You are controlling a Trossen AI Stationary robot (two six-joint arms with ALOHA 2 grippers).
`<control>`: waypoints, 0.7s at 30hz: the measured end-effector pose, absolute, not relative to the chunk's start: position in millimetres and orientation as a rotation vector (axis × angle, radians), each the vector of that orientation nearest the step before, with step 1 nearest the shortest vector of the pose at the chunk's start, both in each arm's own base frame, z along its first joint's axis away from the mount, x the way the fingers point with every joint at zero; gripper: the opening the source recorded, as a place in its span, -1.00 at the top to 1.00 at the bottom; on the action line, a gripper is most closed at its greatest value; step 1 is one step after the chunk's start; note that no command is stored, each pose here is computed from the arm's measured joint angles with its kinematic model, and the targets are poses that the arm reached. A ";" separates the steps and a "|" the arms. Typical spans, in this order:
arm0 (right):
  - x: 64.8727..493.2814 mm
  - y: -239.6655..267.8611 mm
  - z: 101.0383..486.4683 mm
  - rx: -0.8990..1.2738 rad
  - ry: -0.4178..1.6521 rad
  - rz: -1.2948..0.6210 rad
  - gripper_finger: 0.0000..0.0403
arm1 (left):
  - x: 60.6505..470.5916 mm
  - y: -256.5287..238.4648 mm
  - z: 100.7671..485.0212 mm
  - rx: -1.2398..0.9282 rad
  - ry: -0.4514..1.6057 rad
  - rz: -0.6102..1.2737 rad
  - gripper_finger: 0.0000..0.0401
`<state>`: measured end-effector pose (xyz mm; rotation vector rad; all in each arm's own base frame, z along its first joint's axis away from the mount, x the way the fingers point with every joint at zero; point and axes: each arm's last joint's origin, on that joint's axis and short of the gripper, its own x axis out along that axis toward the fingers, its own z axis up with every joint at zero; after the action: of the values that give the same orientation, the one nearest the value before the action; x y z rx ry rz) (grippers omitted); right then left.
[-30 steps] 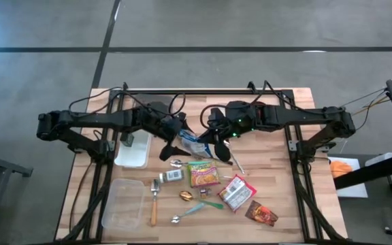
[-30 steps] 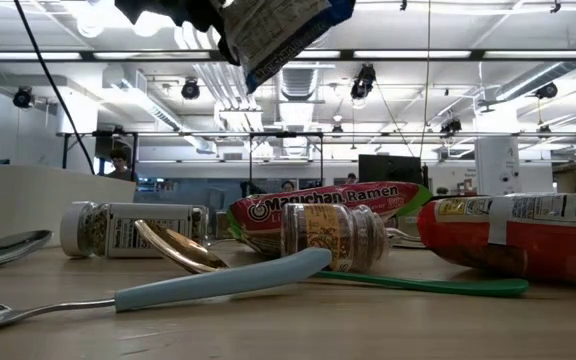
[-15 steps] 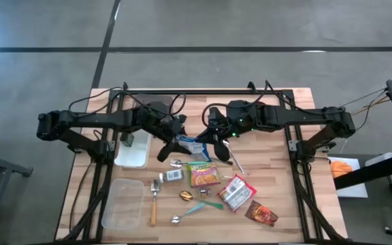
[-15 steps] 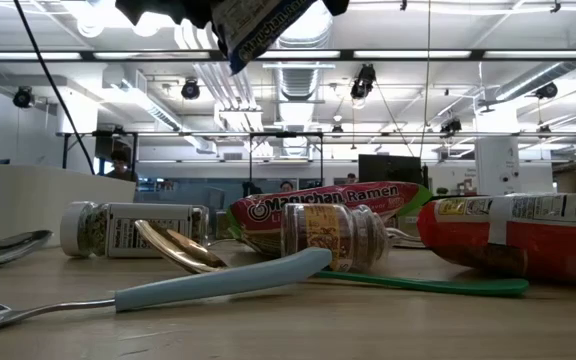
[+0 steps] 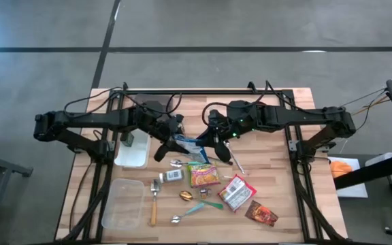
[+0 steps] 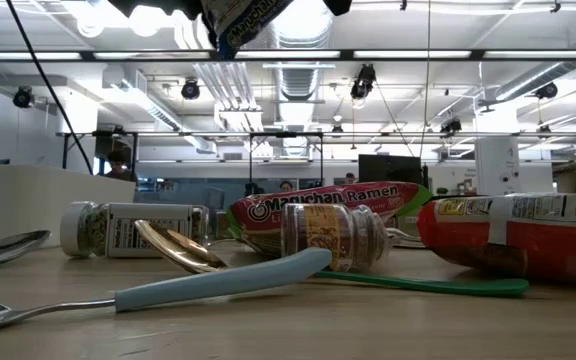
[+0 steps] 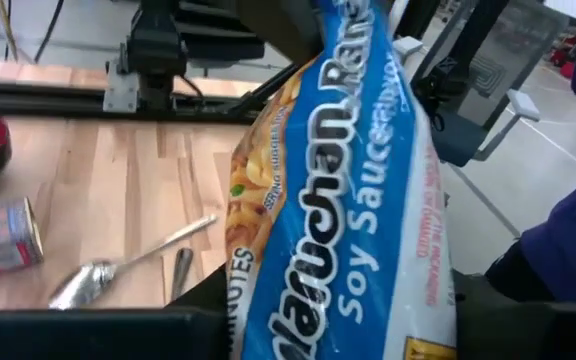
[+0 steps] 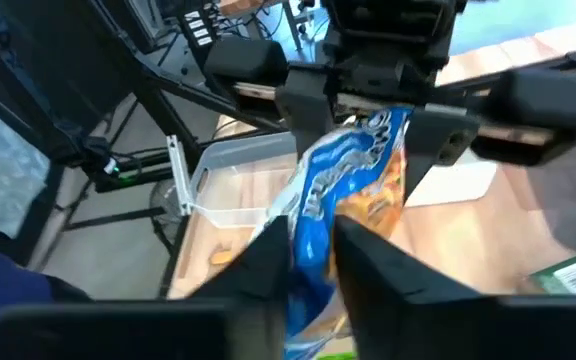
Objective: Pick & Place Food Item
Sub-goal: Put the blue noodle pack into the black bin
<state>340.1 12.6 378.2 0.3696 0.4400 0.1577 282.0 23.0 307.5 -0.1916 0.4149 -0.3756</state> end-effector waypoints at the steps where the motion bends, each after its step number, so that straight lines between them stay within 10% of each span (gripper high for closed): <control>1: 340.0 12.9 378.4 0.370 0.440 0.160 0.40 | 281.0 22.8 307.3 -0.207 0.425 -0.372 0.35; 10: 336.2 11.6 384.9 0.377 0.415 0.120 -0.34 | 269.9 32.2 309.0 -0.463 0.506 -0.263 0.35; 21: 299.3 3.5 424.6 0.418 0.267 -0.126 -0.54 | 231.5 64.4 323.0 -0.550 0.496 0.104 0.36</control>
<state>299.3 3.5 424.6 0.4180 0.2667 -0.1263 231.5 64.4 323.0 -0.5500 0.4957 0.1035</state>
